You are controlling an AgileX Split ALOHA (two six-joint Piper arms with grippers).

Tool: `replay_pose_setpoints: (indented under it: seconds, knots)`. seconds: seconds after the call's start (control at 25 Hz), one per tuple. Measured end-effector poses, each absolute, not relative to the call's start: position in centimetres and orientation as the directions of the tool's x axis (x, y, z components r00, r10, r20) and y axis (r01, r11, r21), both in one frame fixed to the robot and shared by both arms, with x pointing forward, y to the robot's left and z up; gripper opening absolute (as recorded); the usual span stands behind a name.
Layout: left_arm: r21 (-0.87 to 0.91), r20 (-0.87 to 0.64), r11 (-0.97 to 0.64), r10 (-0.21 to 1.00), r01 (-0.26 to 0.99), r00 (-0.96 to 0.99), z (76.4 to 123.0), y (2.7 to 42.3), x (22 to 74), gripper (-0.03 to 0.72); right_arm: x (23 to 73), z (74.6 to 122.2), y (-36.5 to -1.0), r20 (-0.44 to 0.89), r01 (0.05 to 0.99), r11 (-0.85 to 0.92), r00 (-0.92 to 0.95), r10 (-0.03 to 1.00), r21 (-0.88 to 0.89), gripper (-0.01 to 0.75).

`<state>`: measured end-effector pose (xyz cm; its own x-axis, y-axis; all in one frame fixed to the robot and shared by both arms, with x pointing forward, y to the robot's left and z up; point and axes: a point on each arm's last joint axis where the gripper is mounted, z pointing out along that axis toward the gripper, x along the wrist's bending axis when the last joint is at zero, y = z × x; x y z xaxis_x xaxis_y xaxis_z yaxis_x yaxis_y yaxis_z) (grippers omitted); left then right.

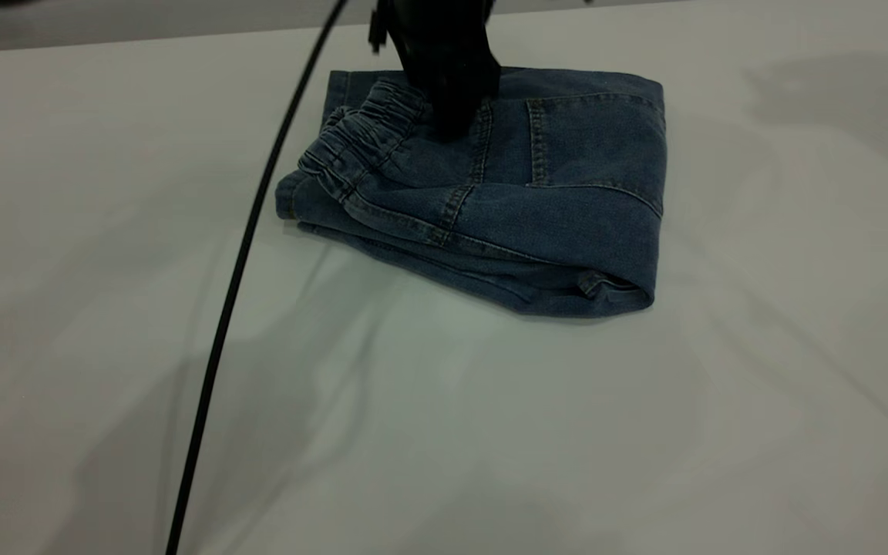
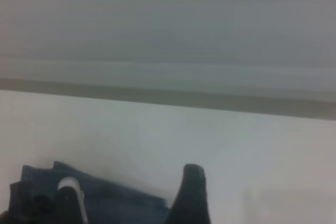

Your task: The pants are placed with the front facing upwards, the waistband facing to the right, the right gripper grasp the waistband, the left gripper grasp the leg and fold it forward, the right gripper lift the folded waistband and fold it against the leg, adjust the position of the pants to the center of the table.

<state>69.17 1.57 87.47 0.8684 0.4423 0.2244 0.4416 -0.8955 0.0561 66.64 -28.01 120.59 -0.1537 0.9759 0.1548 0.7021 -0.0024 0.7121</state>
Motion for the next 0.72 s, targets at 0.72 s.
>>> replay_pose_setpoints:
  seconds: [0.72]
  knots:
    - [0.097, 0.224, -0.67, 0.736, 0.736, 0.639, 85.6, 1.9, 69.3, 0.475, 66.6, 120.6, -28.0, 0.156, 0.702, -0.003, -0.154, 0.976, 0.712, 0.573]
